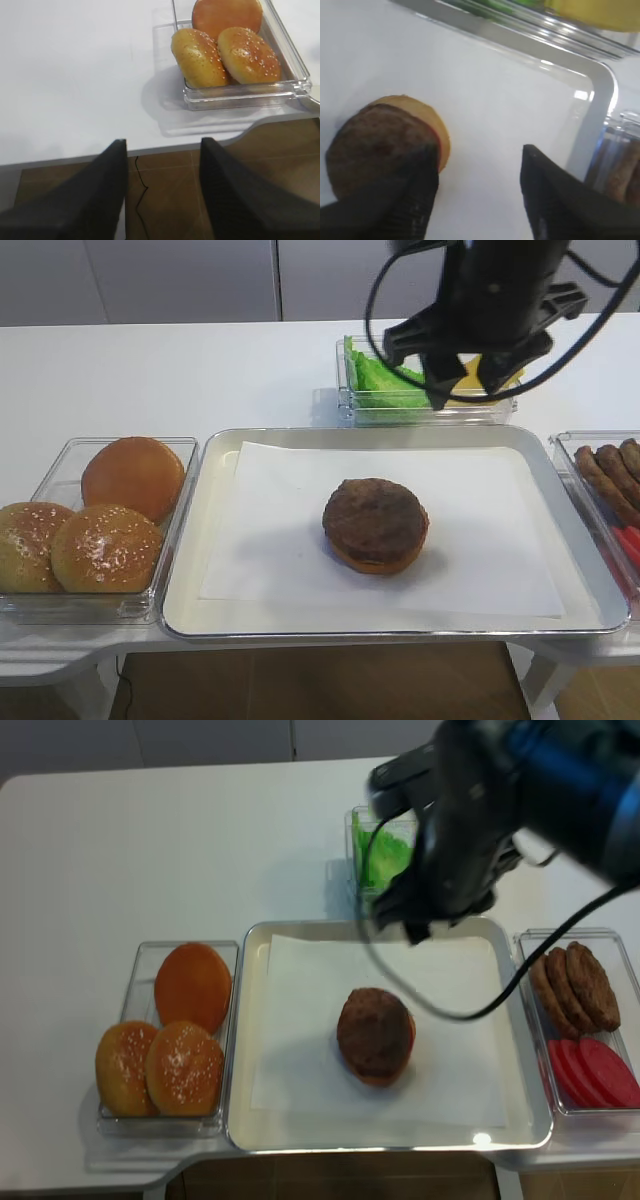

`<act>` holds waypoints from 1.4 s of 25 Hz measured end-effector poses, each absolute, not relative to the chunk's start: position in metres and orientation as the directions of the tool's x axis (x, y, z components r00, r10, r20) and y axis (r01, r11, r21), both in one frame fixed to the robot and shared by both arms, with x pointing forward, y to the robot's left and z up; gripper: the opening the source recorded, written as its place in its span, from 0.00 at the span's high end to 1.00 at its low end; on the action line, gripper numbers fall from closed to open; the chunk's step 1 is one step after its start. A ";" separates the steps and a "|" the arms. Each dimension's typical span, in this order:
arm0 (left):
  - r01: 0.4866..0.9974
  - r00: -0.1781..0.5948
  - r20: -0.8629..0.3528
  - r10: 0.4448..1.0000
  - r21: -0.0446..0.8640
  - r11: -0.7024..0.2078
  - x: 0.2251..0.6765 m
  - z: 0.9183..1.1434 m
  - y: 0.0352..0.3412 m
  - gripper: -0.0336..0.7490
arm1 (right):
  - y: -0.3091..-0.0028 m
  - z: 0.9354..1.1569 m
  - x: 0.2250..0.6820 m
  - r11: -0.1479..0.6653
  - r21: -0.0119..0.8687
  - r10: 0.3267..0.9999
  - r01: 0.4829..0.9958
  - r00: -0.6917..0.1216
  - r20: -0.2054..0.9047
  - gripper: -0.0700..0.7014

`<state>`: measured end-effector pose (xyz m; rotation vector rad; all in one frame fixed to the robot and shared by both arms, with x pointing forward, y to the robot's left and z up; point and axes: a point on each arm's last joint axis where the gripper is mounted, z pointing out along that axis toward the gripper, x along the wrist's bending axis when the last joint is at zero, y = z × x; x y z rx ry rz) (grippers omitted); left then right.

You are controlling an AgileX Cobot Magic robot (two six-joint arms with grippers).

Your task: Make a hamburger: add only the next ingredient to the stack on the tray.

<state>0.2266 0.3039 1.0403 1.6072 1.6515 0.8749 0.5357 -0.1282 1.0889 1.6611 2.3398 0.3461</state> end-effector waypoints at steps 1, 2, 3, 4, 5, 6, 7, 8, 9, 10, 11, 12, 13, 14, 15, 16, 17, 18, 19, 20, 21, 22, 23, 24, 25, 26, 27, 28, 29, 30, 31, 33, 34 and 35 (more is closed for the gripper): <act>0.555 -0.023 -0.008 1.000 0.832 0.019 0.227 1.040 0.304 0.51 | -0.140 1.092 0.540 0.295 0.339 0.954 0.893 -0.293 -0.059 0.39; 0.555 -0.023 -0.008 1.000 0.832 0.019 0.227 1.040 0.304 0.51 | -0.149 1.095 0.543 0.276 0.342 0.960 0.898 -0.273 -0.058 0.39; 0.555 -0.023 -0.008 1.000 0.832 0.019 0.227 1.040 0.304 0.51 | -0.161 1.096 0.546 0.251 0.339 0.967 0.907 -0.247 -0.058 0.39; 0.555 -0.023 -0.008 1.000 0.832 0.019 0.227 1.040 0.304 0.51 | -0.172 1.098 0.549 0.227 0.334 0.974 0.915 -0.221 -0.057 0.39; 0.555 -0.023 -0.008 1.000 0.832 0.019 0.227 1.040 0.304 0.51 | -0.182 1.100 0.550 0.203 0.330 0.979 0.922 -0.197 -0.052 0.39; 0.555 -0.023 -0.008 1.000 0.832 0.019 0.227 1.040 0.304 0.51 | -0.191 1.103 0.551 0.184 0.329 0.983 0.926 -0.177 -0.050 0.39; 0.555 -0.023 -0.008 1.000 0.832 0.019 0.227 1.040 0.304 0.51 | -0.202 1.103 0.551 0.162 0.326 0.987 0.931 -0.154 -0.050 0.39; 0.555 -0.023 -0.008 1.000 0.832 0.019 0.227 1.040 0.304 0.51 | -0.211 1.104 0.550 0.138 0.328 0.990 0.935 -0.130 -0.047 0.39; 0.555 -0.023 -0.008 1.000 0.832 0.019 0.227 1.040 0.304 0.51 | -0.219 1.104 0.548 0.118 0.324 0.993 0.939 -0.109 -0.046 0.39; 0.555 -0.023 -0.008 1.000 0.832 0.019 0.227 1.040 0.304 0.51 | -0.228 1.102 0.545 0.094 0.317 0.996 0.944 -0.085 -0.041 0.39; 0.555 -0.023 -0.008 1.000 0.832 0.019 0.227 1.040 0.304 0.51 | -0.236 1.101 0.541 0.067 0.310 0.998 0.948 -0.060 -0.032 0.39; 0.555 -0.023 -0.008 1.000 0.832 0.019 0.227 1.040 0.304 0.51 | -0.243 1.102 0.537 0.044 0.313 0.999 0.949 -0.039 -0.024 0.39; 0.555 -0.023 -0.008 1.000 0.832 0.019 0.227 1.040 0.304 0.51 | -0.250 1.101 0.531 0.030 0.310 0.999 0.950 -0.024 -0.023 0.39; 0.555 -0.023 -0.008 1.000 0.832 0.019 0.227 1.040 0.304 0.51 | -0.255 1.099 0.526 0.014 0.305 1.000 0.952 -0.008 -0.019 0.39; 0.555 -0.023 -0.008 1.000 0.832 0.019 0.227 1.040 0.304 0.51 | -0.259 1.101 0.519 0.002 0.313 1.000 0.950 0.003 -0.016 0.39; 0.555 -0.023 -0.008 1.000 0.832 0.019 0.227 1.040 0.304 0.51 | -0.262 1.101 0.511 -0.005 0.317 1.000 0.949 0.009 -0.011 0.39; 0.555 -0.023 -0.008 1.000 0.832 0.019 0.227 1.040 0.304 0.51 | -0.265 1.103 0.503 -0.008 0.322 1.000 0.947 0.012 -0.011 0.39; 0.555 -0.023 -0.008 1.000 0.832 0.019 0.227 1.040 0.304 0.51 | -0.266 1.104 0.496 -0.009 0.329 1.000 0.944 0.013 -0.009 0.39; 0.555 -0.023 -0.008 1.000 0.832 0.019 0.227 1.040 0.304 0.51 | -0.267 1.108 0.487 -0.011 0.345 1.000 0.939 0.013 -0.005 0.39; 0.555 -0.023 -0.008 1.000 0.832 0.019 0.227 1.040 0.304 0.51 | -0.268 1.110 0.477 -0.011 0.358 1.000 0.934 0.013 -0.002 0.39; 0.555 -0.023 -0.008 1.000 0.832 0.019 0.227 1.040 0.304 0.51 | -0.269 1.112 0.469 -0.013 0.368 1.000 0.930 0.013 0.002 0.39; 0.555 -0.023 -0.008 1.000 0.832 0.019 0.227 1.040 0.304 0.51 | -0.271 1.116 0.460 -0.014 0.389 1.000 0.921 0.013 0.006 0.39; 0.555 -0.023 -0.008 1.000 0.832 0.019 0.227 1.040 0.304 0.51 | -0.272 1.119 0.451 -0.015 0.406 1.000 0.914 0.013 0.009 0.39; 0.555 -0.023 -0.008 1.000 0.832 0.019 0.227 1.040 0.304 0.51 | -0.274 1.122 0.441 -0.016 0.421 1.000 0.907 0.013 0.011 0.39; 0.555 -0.023 -0.008 1.000 0.832 0.019 0.227 1.040 0.304 0.51 | -0.275 1.122 0.433 -0.017 0.428 1.000 0.904 0.013 0.013 0.39; 0.555 -0.023 -0.008 1.000 0.832 0.019 0.227 1.040 0.304 0.51 | -0.276 1.125 0.423 -0.019 0.442 1.000 0.897 0.013 0.015 0.39; 0.555 -0.023 -0.008 1.000 0.832 0.019 0.227 1.040 0.304 0.51 | -0.278 1.127 0.414 -0.020 0.454 1.000 0.891 0.014 0.017 0.39; 0.555 -0.023 -0.008 1.000 0.832 0.019 0.227 1.040 0.304 0.51 | -0.279 1.127 0.406 -0.021 0.465 1.000 0.885 0.014 0.019 0.39; 0.555 -0.023 -0.008 1.000 0.832 0.019 0.227 1.040 0.304 0.51 | -0.280 1.129 0.397 -0.022 0.481 1.000 0.877 0.013 0.022 0.39; 0.555 -0.023 -0.008 1.000 0.832 0.019 0.227 1.040 0.304 0.51 | -0.282 1.130 0.388 -0.024 0.498 1.000 0.867 0.013 0.026 0.39; 0.555 -0.023 -0.008 1.000 0.832 0.019 0.227 1.040 0.304 0.51 | -0.283 1.130 0.379 -0.025 0.513 1.000 0.858 0.013 0.029 0.39; 0.555 -0.023 -0.008 1.000 0.832 0.019 0.227 1.040 0.304 0.51 | -0.285 1.130 0.363 -0.026 0.544 0.999 0.838 0.009 0.033 0.39; 0.555 -0.023 -0.008 1.000 0.832 0.019 0.227 1.040 0.304 0.51 | -0.287 1.130 0.354 -0.022 0.562 0.999 0.827 0.004 0.033 0.39; 0.555 -0.023 -0.008 1.000 0.832 0.019 0.227 1.040 0.304 0.51 | -0.288 1.129 0.345 -0.020 0.577 0.999 0.816 0.000 0.034 0.39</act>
